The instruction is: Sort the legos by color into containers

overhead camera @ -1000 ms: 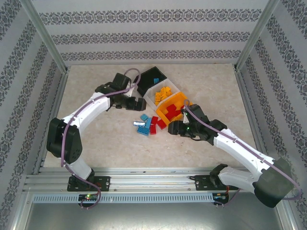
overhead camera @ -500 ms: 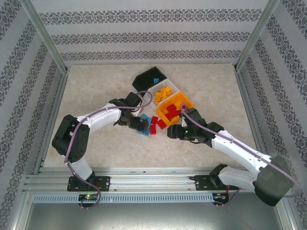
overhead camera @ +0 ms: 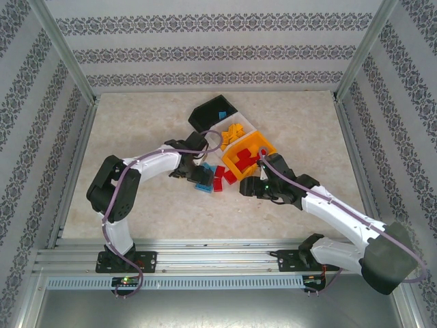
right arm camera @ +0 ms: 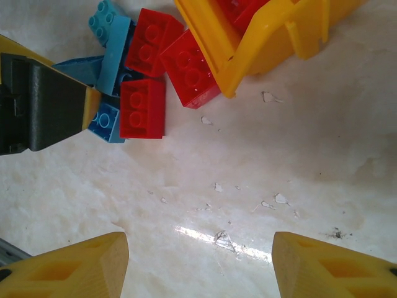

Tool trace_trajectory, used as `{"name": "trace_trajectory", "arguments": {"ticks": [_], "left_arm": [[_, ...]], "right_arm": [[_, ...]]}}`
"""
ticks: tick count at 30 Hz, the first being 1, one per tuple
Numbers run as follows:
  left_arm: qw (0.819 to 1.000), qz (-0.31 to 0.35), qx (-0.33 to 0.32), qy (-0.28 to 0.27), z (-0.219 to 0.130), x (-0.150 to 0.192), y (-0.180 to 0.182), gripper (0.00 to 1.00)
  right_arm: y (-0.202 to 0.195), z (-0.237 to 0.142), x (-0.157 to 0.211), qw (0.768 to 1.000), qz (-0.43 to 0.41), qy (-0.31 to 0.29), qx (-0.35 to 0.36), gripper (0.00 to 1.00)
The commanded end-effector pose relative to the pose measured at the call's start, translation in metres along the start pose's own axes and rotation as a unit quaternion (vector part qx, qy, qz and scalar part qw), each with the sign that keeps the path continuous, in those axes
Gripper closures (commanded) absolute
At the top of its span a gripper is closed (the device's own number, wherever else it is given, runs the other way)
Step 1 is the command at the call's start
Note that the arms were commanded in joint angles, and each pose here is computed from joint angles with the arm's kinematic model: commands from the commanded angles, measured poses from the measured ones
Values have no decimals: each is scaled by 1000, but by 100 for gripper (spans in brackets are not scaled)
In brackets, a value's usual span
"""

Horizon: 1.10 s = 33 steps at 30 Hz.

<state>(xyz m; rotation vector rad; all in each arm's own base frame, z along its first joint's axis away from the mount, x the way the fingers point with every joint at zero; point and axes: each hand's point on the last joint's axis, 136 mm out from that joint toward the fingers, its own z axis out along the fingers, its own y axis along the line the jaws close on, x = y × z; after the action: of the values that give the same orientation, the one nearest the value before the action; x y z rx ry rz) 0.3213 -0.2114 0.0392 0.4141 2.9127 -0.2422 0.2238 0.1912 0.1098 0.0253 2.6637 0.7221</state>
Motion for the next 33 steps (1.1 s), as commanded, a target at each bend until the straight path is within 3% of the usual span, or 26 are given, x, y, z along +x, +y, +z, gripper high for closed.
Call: {"name": "trace_trajectory", "arguments": {"ticks": [1,9,22,29,33], "left_arm": [[1000,2,-8,-15,-2,-14,-3,10],[1000,-3,-3,0,6,-16,-4,16],[999,-21,-16,26,15,0,4,13],[999,-26,-17,37,19,5,6,31],[998,-33,-20,39,15,10,12,33]], "right_arm": [[4,1,-4,1000,-7,-3,-9,37],[12,0,-12,1000,-11,-2,-13,37],[12,0,-15,1000,-6,-6,-14,37],[10,0,-14,1000,-5,-7,-10,37],[9,1,-14,1000,-3,-7,-10,37]]}}
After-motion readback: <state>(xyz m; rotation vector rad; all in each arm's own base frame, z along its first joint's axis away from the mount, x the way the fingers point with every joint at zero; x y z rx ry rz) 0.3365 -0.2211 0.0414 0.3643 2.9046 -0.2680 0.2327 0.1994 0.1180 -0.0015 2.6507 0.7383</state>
